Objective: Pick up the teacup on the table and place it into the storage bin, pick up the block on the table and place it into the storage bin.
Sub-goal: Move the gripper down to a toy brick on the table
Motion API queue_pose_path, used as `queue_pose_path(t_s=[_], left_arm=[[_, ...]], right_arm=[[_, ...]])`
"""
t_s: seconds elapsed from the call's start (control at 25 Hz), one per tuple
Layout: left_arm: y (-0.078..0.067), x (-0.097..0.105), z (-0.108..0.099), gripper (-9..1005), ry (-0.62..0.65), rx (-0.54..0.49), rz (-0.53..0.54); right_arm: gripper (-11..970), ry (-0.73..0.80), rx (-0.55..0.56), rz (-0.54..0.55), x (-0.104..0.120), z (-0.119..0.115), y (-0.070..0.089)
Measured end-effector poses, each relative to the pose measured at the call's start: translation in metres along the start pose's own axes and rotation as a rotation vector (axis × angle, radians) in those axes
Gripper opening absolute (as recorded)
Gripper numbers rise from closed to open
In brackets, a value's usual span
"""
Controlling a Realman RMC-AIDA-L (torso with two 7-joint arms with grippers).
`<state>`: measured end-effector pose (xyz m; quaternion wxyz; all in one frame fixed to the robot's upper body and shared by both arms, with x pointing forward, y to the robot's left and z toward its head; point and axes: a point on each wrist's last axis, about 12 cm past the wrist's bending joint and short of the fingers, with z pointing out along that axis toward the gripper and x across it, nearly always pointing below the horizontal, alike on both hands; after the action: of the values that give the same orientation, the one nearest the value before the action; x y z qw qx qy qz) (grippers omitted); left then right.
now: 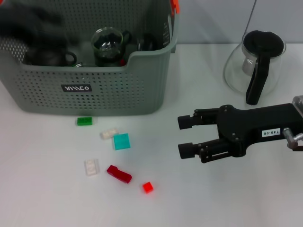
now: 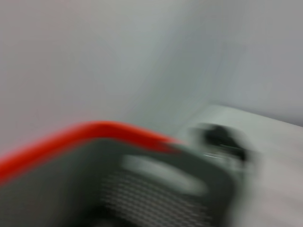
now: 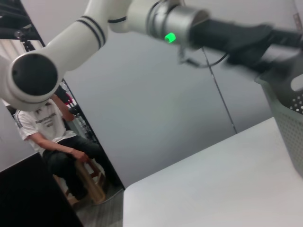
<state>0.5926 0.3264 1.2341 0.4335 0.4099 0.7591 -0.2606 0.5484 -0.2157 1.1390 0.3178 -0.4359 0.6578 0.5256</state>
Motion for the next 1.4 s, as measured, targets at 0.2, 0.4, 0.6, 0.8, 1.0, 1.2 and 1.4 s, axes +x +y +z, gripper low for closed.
queue_pose_path(t_s=[0.2,0.4,0.6,0.8,1.0,1.2,1.4], left_arm=[[-0.037,0.011,0.024,854,0.08,0.177,0.116],[-0.068,0.023,0.048,925,0.241,0.233,0.235],[-0.08,0.034,0.062,924,0.394,0.203,0.267],[-0.089,0.042,0.084,923,0.588,0.158,0.255],[-0.095,0.047,0.104,922,0.704,0.09,0.264],[-0.097,0.055,0.125,921,0.809,0.047,0.27],[-0.095,0.059,0.131,921,0.817,0.031,0.259]], right_arm=[[896,-0.001,0.035,0.004,0.0,-0.002,-0.004],[896,0.002,0.051,0.007,-0.002,-0.004,-0.006],[896,0.001,0.063,0.015,-0.002,-0.004,-0.008],[896,0.004,0.073,0.029,-0.003,-0.003,-0.01],[897,0.009,0.074,0.03,-0.004,0.0,-0.011],[897,0.012,0.074,0.036,-0.003,0.0,-0.011],[897,0.042,0.069,0.037,0.0,0.004,-0.011]])
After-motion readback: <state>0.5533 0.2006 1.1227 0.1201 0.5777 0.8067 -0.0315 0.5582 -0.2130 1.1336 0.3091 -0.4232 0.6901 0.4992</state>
